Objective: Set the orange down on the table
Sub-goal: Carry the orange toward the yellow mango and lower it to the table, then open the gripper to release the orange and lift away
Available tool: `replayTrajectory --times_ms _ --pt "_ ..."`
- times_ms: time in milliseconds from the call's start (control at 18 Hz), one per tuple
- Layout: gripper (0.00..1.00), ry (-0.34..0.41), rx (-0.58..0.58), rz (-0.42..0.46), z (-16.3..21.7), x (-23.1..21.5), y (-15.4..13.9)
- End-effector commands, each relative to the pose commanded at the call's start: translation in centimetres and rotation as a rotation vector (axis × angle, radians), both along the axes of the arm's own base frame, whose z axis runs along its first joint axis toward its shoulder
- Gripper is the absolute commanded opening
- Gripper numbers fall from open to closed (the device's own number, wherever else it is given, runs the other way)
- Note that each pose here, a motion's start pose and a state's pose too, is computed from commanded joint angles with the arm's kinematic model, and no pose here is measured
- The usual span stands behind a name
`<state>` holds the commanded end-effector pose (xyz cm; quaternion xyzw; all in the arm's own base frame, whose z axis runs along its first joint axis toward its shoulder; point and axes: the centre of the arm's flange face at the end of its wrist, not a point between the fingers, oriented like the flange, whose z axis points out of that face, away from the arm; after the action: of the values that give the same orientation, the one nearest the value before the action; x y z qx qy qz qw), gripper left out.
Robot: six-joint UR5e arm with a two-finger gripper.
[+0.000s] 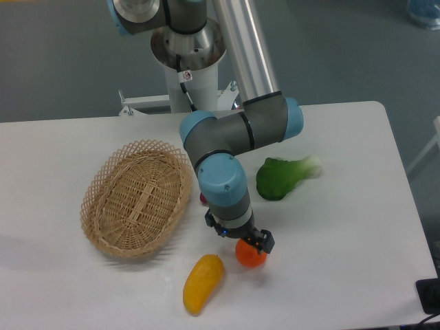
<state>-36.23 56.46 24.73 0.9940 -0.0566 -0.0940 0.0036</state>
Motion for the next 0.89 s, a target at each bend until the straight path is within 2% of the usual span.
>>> replayTrajectory --times_ms 278,722,889 --pt "1.0 0.03 0.044 0.049 2.1 -2.2 -1.0" --pt "1.0 0.034 0.078 0.091 4.0 -4.9 -3.3" --pt "1.0 0.016 0.131 0.129 5.7 -7.6 -5.5"
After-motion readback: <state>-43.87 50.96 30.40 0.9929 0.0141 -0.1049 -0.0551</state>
